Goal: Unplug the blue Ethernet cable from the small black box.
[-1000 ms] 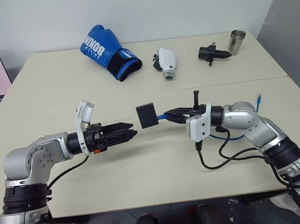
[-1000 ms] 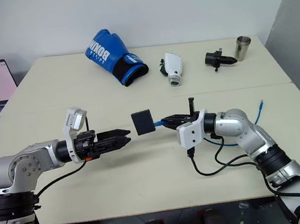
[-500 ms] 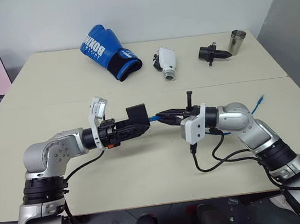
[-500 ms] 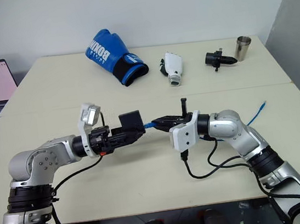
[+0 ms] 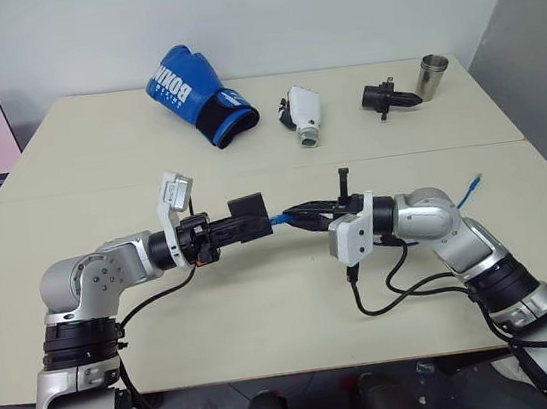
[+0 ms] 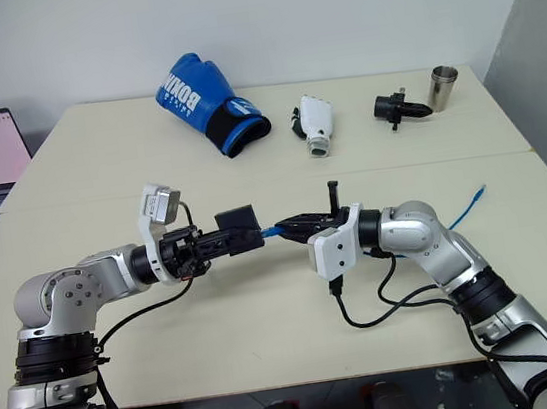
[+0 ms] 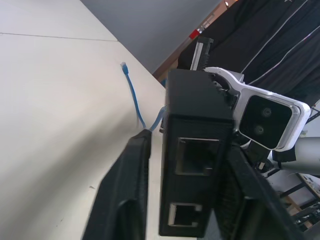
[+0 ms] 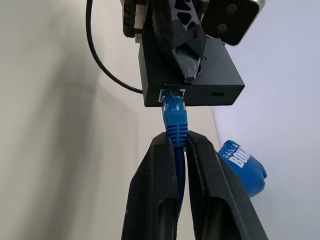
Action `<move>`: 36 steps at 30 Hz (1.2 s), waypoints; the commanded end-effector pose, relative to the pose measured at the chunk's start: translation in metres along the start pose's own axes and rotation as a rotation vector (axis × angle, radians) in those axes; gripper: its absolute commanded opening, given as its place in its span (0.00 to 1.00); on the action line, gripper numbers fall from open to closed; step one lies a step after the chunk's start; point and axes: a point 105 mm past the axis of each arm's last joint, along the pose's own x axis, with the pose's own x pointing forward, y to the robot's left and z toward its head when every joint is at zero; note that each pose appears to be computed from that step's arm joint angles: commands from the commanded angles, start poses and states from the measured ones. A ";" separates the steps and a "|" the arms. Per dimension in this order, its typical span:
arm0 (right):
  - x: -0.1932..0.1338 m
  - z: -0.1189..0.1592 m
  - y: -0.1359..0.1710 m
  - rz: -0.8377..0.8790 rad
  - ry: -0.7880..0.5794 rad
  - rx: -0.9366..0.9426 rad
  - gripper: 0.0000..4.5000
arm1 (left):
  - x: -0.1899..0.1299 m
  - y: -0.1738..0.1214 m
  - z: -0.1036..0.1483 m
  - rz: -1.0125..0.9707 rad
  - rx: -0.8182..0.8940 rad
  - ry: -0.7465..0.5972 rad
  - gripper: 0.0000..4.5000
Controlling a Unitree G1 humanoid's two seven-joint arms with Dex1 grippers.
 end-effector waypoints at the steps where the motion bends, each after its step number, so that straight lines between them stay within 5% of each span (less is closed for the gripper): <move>1: 0.000 0.012 -0.014 -0.035 -0.040 -0.053 0.00 | -0.003 -0.007 0.008 -0.015 0.023 -0.017 0.18; 9: 0.000 0.015 -0.015 -0.043 -0.051 -0.058 0.00 | 0.000 -0.005 0.006 -0.015 0.020 -0.009 0.18; 15: -0.005 0.019 -0.014 -0.022 -0.045 -0.056 0.35 | 0.003 -0.003 0.006 -0.019 0.046 0.020 0.18; 18: -0.016 0.031 -0.014 -0.005 -0.078 0.011 0.39 | 0.006 -0.003 0.005 -0.028 0.108 0.070 0.18; 26: -0.027 0.028 -0.019 -0.067 -0.064 0.835 0.39 | 0.013 -0.014 0.011 -0.138 0.428 0.230 0.18; 36: -0.018 0.026 -0.010 0.021 -0.043 1.121 0.39 | 0.015 -0.017 0.016 -0.174 0.496 0.258 0.18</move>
